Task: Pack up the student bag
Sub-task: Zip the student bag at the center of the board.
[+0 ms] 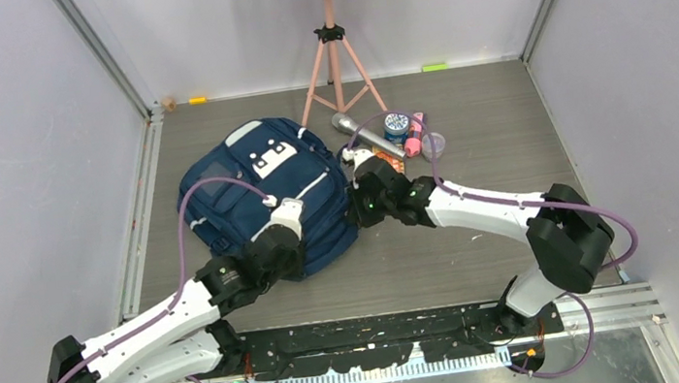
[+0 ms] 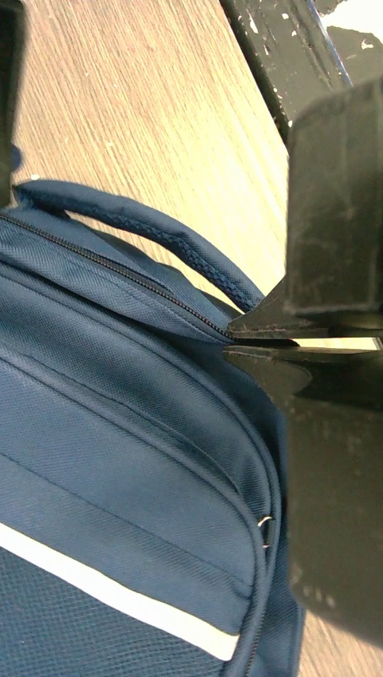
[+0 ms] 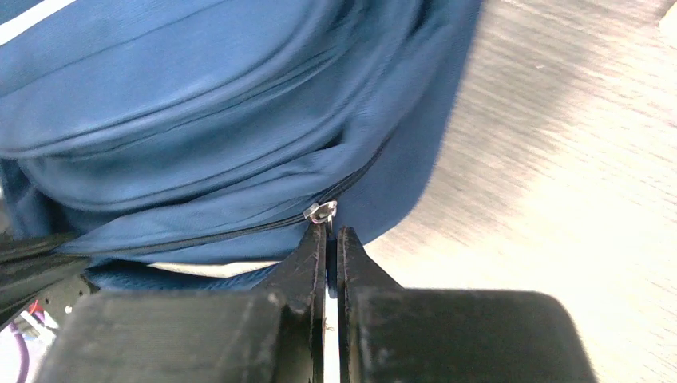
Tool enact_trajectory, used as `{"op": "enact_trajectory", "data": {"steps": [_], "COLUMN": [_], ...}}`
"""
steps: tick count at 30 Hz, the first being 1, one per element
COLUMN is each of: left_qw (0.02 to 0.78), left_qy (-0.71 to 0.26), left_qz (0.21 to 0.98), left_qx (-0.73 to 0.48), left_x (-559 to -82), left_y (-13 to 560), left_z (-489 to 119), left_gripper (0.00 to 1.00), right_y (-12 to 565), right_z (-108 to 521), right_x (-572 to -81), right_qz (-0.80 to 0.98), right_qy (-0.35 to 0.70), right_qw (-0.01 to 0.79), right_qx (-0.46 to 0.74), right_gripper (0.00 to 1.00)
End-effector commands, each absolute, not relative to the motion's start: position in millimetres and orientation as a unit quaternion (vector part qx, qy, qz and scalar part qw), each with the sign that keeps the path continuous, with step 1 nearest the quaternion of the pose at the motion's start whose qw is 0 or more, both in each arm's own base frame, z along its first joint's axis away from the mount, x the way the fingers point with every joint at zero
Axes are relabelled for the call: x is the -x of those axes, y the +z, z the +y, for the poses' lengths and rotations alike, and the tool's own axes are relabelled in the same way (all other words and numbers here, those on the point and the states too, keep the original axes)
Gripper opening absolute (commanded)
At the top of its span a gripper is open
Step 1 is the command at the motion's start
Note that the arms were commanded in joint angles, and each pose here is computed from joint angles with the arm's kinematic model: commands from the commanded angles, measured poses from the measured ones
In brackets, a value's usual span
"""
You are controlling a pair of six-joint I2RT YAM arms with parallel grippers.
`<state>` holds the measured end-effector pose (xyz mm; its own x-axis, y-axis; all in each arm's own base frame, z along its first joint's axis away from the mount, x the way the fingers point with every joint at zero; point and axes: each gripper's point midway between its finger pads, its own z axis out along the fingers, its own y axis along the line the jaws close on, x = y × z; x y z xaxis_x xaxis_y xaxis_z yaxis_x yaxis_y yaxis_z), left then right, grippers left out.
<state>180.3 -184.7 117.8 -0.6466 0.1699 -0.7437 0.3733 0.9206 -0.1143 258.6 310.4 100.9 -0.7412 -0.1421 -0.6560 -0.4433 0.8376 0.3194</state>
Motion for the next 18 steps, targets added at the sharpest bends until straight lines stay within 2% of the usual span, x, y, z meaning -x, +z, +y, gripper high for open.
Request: {"op": "enact_trajectory", "data": {"steps": [1,5,10,16,18], "left_qw": [0.388,0.383,0.38,0.39,0.395], "left_qy": [-0.064,-0.058,-0.07,-0.088,-0.109], "left_qz": [0.91,0.912,0.913,0.908,0.903], "left_qx": [-0.132,-0.136,-0.136,-0.126,-0.133], "left_x": [-173,-170,-165,-163,-165], "left_y": [124,128,139,159,164], "left_z": [-144,-141,-140,-140,-150], "left_gripper": [0.0,0.0,0.0,0.0,0.11], "right_y": [98,106,86,84,88], "right_z": [267,263,252,274,282], "right_x": [-295,-301,-318,-321,-317], "right_qz": [0.921,0.92,0.931,0.927,0.922], "right_qy": [0.166,0.18,0.17,0.213,0.238], "right_qw": [0.327,0.324,0.307,0.288,0.283], "right_qx": [0.131,0.124,0.099,0.112,0.114], "right_gripper": [0.01,0.0,0.0,0.01,0.0]}}
